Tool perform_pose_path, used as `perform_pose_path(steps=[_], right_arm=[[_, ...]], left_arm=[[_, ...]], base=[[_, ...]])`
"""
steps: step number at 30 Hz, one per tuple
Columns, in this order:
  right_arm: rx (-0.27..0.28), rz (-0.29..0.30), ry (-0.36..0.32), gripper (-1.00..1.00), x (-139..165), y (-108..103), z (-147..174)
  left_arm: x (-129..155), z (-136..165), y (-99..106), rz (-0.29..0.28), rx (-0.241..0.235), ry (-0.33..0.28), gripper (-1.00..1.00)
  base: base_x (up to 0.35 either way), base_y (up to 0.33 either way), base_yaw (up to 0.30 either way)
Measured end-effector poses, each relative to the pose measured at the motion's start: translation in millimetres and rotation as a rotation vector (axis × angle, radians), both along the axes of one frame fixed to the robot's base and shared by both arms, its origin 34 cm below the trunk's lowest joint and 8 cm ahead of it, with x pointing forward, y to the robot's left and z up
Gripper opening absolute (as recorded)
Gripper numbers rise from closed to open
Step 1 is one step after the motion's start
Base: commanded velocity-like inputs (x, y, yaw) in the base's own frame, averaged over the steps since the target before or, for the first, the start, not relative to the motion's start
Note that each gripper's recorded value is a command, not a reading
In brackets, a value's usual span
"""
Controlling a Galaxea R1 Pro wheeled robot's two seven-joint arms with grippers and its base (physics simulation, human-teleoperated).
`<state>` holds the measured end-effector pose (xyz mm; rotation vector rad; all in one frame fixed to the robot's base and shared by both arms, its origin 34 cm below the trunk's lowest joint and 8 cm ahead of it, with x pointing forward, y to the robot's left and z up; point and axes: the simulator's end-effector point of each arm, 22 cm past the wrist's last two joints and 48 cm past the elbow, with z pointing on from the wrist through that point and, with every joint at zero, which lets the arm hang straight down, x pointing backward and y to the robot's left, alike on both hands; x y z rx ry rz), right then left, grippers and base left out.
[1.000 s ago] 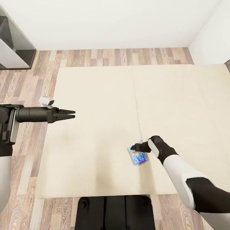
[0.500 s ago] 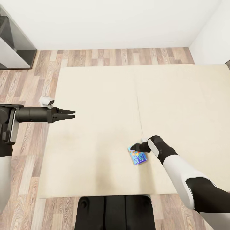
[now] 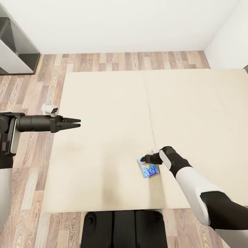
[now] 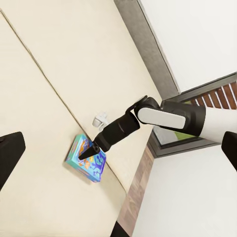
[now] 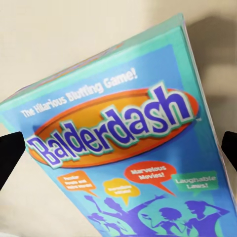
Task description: Put all the toys in the child's room - the three board games (two on the bed and one on the table), the two jigsaw puzzles on the table, and the tennis ball on the table - inside the toy box on the table in the child's room.
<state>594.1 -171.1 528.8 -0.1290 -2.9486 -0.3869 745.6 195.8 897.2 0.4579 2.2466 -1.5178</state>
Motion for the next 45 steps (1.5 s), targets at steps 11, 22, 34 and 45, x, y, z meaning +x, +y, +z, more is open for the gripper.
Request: perform_pose_path(steps=[11,22,34,45], right_arm=[[0.0,-0.001,0.0,1.0,0.0,-0.7,0.0],[-0.001,-0.001,0.0,1.0,0.0,-1.2,-0.1],[-0.003,0.0,-0.001,1.0,0.1,-3.0,-0.3],[-0.002,0.0,-0.001,1.0,0.2,-2.0,-0.2]], left_arm=[[0.0,0.0,-0.3,0.0,-0.001,0.0,1.0],[0.0,0.1,-0.5,0.0,-0.001,0.0,1.0],[-0.4,-0.2,-1.1,-0.002,-0.001,0.001,1.0],[-0.5,-0.2,-1.2,-0.002,-0.001,0.001,1.0]], base=[[0.0,0.0,0.0],[0.0,0.0,0.0],[0.0,0.029,0.0],[0.0,0.157,0.0]])
